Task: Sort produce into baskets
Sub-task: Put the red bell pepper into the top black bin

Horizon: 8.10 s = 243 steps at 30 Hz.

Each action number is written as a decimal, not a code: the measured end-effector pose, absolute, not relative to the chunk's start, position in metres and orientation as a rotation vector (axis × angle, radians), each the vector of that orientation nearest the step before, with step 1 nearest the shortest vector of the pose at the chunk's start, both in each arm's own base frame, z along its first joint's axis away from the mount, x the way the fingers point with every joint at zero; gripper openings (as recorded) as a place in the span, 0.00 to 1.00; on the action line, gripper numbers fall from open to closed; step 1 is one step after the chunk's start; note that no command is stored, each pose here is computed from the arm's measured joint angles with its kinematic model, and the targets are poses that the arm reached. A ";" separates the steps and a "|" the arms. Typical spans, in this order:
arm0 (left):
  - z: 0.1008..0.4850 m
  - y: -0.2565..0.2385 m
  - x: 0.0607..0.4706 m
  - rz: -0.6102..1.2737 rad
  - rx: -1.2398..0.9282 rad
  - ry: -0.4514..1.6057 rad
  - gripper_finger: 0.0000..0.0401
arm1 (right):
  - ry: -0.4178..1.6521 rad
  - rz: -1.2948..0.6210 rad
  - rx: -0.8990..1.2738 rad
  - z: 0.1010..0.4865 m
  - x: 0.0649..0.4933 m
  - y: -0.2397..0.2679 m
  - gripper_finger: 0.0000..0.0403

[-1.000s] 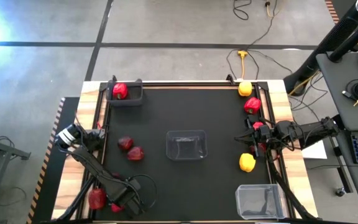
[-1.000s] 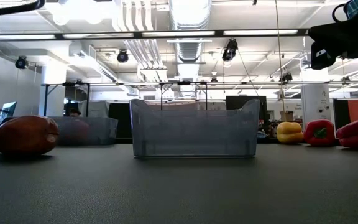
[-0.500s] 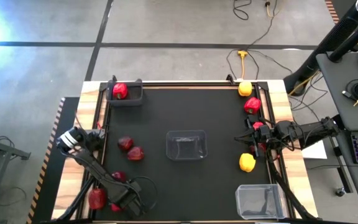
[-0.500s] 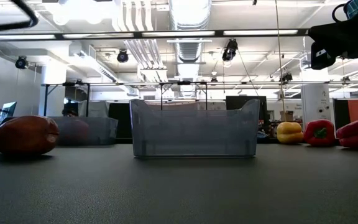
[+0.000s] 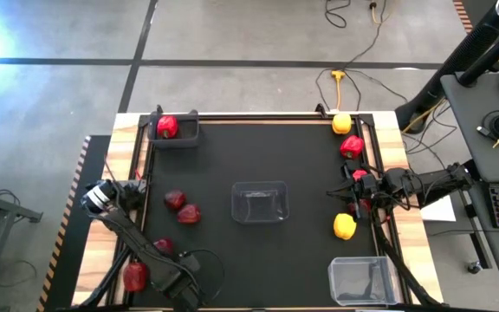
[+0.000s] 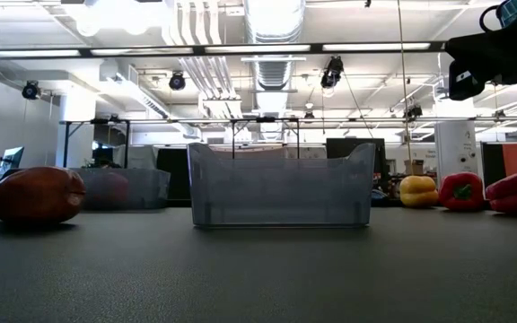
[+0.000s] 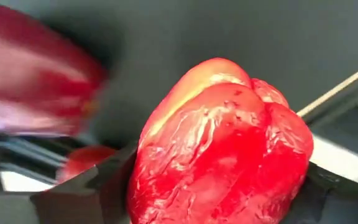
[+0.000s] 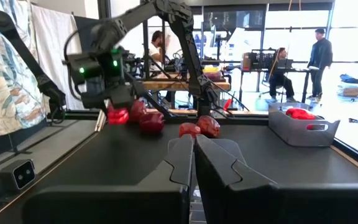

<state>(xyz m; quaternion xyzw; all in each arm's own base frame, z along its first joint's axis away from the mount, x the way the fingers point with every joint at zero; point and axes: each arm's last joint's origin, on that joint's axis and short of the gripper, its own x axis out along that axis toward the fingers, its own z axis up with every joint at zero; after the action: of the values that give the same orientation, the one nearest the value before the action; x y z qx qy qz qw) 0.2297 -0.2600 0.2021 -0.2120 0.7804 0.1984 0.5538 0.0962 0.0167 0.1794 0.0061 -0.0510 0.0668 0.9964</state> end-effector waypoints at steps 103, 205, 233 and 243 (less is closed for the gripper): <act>0.201 0.273 0.192 1.490 -0.995 0.950 0.81 | -0.132 0.008 0.020 0.182 0.096 0.013 0.03; 0.259 0.034 0.278 0.308 -0.368 0.395 0.82 | 0.621 -1.906 1.223 0.159 0.130 -0.170 0.81; 0.259 0.026 0.261 0.243 -0.451 0.527 0.82 | 0.714 -1.214 0.809 0.187 0.341 -0.189 0.76; 0.240 0.012 0.225 0.259 -0.608 0.490 0.82 | 0.771 -1.131 0.801 0.164 0.389 -0.179 0.83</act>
<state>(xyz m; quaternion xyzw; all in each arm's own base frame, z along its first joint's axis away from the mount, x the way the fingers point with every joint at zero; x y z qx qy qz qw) 0.2254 0.0117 0.2399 -0.2953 0.2380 0.1261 0.9167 0.3888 -0.1790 0.1639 0.3596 0.3463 -0.5081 0.7018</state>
